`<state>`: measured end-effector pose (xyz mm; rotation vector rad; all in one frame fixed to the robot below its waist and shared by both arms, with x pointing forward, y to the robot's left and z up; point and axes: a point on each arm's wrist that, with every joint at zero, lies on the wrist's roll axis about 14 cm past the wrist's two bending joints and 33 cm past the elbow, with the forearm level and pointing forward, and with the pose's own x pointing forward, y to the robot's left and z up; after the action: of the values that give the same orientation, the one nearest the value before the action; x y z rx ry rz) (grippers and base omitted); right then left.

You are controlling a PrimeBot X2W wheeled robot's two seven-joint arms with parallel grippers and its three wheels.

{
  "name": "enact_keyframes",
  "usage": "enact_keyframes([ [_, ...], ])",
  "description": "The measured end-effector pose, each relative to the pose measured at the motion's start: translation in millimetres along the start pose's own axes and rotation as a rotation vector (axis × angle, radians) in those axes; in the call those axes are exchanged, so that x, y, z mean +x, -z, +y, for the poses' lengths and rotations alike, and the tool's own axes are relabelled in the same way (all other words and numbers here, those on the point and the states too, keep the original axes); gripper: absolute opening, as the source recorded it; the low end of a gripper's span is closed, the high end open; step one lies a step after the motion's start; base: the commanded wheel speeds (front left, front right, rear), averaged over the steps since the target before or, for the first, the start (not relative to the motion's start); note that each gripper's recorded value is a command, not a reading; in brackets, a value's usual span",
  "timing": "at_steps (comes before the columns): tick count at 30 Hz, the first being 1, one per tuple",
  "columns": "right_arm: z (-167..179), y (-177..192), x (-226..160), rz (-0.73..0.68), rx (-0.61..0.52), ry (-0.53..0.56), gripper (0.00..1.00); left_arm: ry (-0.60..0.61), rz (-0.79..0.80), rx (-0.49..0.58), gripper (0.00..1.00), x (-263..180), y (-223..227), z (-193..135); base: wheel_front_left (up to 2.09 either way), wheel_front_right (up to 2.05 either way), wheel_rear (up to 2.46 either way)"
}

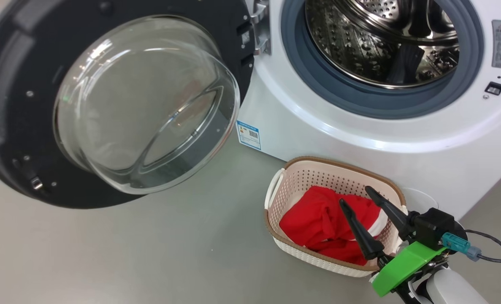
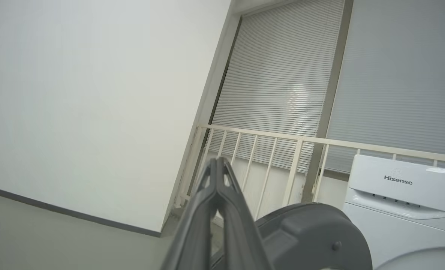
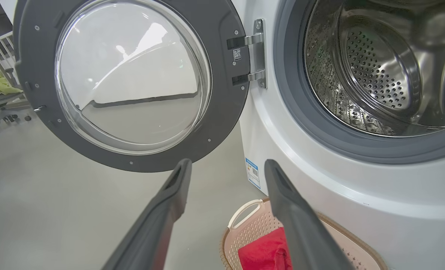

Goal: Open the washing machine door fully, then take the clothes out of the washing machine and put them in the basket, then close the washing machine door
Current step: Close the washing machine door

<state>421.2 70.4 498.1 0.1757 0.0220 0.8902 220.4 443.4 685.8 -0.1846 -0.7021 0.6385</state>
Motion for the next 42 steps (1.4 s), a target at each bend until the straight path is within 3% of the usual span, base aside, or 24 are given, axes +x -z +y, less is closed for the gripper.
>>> enact_keyframes([
  [8, -14.5, 9.3, -4.7, 0.016, 0.008, 0.032, 1.00, -0.087, 0.035, -0.177, 0.00, 75.8, -7.4, 32.9, 0.00, 0.00, 0.00],
  [13, -24.7, 15.2, -6.7, 0.024, 0.017, 0.053, 1.00, -0.193, 0.264, -0.426, 0.00, 92.1, 37.0, 49.5, 0.00, 0.00, 0.00],
  [16, -29.9, 20.4, -8.0, 0.034, 0.022, 0.061, 1.00, -0.237, 0.387, -0.490, 0.00, 92.9, 58.2, 57.1, 0.00, 0.00, 0.00],
  [26, -38.0, 25.1, -0.4, 0.035, 0.022, 0.057, 1.00, -0.280, 0.831, -0.575, 0.00, 68.2, 121.5, 50.6, 0.00, 0.00, 0.00],
  [33, -42.7, 28.8, 2.3, 0.041, 0.020, 0.055, 1.00, -0.242, 1.005, -0.607, 0.00, 56.6, 140.5, 32.9, 0.00, 0.00, 0.00],
  [42, -44.4, 30.8, 0.9, 0.049, 0.017, 0.058, 1.00, -0.143, 1.110, -0.643, 0.00, 46.3, 148.5, 7.0, 0.00, 0.00, 0.00],
])
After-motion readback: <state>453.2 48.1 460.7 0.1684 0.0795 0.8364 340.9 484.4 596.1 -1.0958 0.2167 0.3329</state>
